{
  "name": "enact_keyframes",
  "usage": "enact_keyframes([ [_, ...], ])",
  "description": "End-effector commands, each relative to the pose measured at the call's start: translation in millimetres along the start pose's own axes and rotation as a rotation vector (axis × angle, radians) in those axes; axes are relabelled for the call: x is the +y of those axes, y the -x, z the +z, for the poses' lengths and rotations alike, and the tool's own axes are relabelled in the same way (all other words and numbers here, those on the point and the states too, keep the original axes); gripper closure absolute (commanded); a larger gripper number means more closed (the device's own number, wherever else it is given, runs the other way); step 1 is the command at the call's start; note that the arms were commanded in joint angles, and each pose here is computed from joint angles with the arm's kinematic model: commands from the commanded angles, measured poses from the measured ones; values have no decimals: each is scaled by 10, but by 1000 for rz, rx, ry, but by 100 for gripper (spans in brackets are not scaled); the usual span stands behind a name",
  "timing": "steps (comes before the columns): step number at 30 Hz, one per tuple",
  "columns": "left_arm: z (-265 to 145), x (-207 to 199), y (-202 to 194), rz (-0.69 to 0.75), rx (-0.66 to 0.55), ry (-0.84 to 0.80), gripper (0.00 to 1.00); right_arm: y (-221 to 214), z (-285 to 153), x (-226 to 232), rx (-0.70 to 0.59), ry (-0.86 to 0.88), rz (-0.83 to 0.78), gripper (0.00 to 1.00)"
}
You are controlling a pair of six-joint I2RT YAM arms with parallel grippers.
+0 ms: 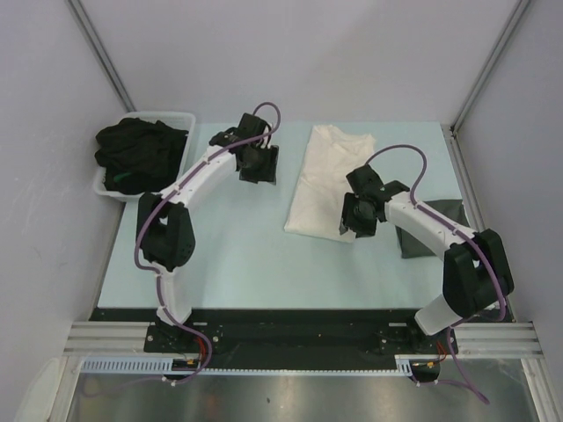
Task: Fold and stack the t-shirts
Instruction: Grab one side of the 2/3 rectangular tshirt with both arms
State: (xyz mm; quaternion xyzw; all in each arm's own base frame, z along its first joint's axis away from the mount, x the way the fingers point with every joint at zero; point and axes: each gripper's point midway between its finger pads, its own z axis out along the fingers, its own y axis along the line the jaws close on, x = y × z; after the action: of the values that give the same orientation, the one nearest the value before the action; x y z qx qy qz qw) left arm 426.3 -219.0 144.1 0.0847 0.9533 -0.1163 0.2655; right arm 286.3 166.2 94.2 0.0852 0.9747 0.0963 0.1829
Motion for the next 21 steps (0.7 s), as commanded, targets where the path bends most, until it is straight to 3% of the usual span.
enact_keyframes([
  [1,-363,-80,-3,3,-47,-44,38,33,123,-14,-49,-8,-12,47],
  [21,-716,83,-362,53,1,8,36,-23,581,-148,-62,-44,-55,47],
])
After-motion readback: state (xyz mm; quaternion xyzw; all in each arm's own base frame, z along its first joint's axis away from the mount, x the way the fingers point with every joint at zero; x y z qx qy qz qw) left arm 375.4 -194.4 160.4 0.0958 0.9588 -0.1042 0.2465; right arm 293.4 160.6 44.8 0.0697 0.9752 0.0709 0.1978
